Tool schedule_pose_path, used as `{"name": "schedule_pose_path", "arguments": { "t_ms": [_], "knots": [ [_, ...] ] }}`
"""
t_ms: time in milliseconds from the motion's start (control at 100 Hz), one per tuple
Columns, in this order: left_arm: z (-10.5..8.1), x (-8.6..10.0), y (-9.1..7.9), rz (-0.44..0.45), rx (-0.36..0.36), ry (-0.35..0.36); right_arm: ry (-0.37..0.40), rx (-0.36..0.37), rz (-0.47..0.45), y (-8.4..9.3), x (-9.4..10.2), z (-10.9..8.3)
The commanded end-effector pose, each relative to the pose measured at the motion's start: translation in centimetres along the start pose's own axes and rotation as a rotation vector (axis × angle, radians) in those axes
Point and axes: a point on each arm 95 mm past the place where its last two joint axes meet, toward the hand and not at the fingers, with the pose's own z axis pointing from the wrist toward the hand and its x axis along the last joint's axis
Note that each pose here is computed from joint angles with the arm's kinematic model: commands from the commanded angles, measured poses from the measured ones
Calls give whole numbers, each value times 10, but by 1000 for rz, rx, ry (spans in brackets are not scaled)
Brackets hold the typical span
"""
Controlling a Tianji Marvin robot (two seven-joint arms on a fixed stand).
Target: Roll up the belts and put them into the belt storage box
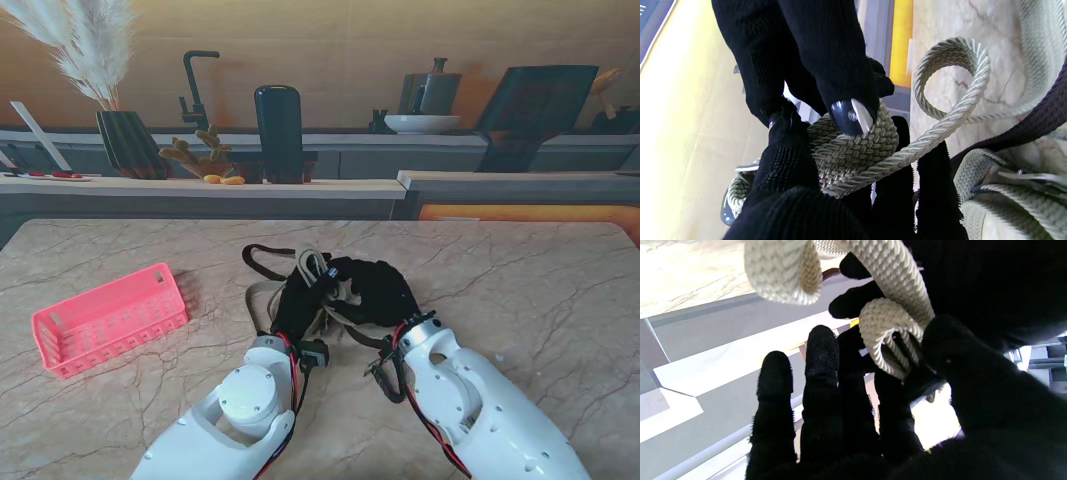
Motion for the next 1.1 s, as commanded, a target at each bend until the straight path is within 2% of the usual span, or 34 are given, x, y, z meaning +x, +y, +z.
{"name": "schedule_pose_path", "arguments": {
  "t_ms": [0, 210, 320, 440, 680, 930, 1090],
  "knots": [
    [-2, 0, -4, -4, -2, -15, 22, -24, -7, 4, 1, -7],
    [-1, 0, -9, -23, -70, -54, 62, -92, -67, 25, -5, -15],
    [-1, -1, -17, -12, -168, -93, 94, -89, -117, 36, -10, -17],
    [0, -1, -25, -2, -270, -140, 140, -14, -180, 44, -15, -19],
    [1, -2, -29, 80, -380, -175, 249, 163, -322, 59, -18, -14],
    [3, -4, -26, 149, -441, -197, 298, 186, -384, 64, -18, -4],
    [3, -3, -24, 194, -459, -196, 327, 238, -419, 64, -17, 0]
  ]
}}
